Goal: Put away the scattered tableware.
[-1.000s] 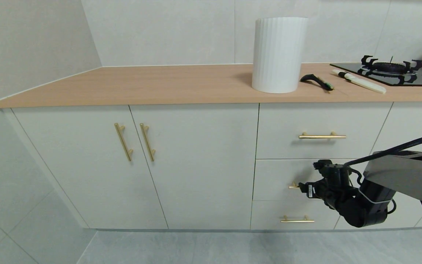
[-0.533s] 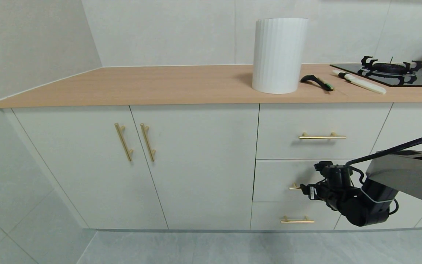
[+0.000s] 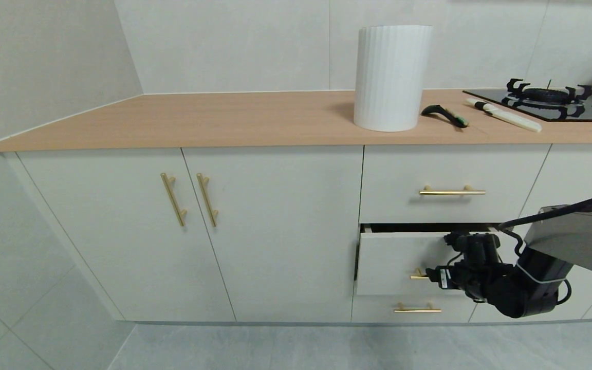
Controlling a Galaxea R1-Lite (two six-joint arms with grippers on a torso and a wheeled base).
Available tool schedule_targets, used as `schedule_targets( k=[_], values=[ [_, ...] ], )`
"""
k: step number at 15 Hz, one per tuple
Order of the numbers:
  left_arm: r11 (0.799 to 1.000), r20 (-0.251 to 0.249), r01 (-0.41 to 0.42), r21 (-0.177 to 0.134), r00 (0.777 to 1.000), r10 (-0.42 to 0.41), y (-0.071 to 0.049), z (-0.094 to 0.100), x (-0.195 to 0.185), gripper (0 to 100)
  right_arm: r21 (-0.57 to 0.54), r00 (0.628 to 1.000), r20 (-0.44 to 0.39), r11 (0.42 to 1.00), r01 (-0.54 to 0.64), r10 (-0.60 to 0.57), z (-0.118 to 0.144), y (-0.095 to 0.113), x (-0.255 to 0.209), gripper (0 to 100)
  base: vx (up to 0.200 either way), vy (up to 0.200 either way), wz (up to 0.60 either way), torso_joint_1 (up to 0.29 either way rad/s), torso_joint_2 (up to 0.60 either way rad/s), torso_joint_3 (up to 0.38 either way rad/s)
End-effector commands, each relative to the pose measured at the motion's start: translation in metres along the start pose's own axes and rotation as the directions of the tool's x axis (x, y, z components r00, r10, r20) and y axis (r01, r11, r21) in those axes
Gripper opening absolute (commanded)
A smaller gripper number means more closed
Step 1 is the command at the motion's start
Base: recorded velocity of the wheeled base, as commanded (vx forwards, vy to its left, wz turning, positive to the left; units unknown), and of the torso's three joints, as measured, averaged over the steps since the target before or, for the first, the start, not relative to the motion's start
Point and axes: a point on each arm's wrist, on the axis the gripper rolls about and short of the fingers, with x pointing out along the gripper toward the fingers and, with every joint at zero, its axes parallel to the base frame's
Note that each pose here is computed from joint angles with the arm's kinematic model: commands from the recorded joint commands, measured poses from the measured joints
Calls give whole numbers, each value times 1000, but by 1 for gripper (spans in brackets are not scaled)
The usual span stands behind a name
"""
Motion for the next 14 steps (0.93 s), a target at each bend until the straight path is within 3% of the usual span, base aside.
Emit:
schedule_targets(
  k=[1,6,9,11,14],
  values=[
    [1000,1,0,0,1000,0,0,0,0,100,-4,1000,16,1000,-19,19,10,-1,-23,100,0,0,0,0,0,0],
    [1000,-1,0,0,1000,0,0,0,0,100,-8,993,79,996,-90,91,60,-12,-127,100,0,0,0,0,0,0],
    [1000,-1,0,-2,1000,0,0,0,0,100,-21,975,176,991,-136,137,82,-9,-183,100,0,0,0,0,0,0],
    [1000,1,0,-2,1000,0,0,0,0,100,-37,966,202,987,-155,159,85,-1,-192,100,0,0,0,0,0,0],
    [1000,-1,0,0,1000,0,0,0,0,100,-35,978,135,987,-157,160,78,11,-160,100,0,0,0,0,0,0]
  ],
)
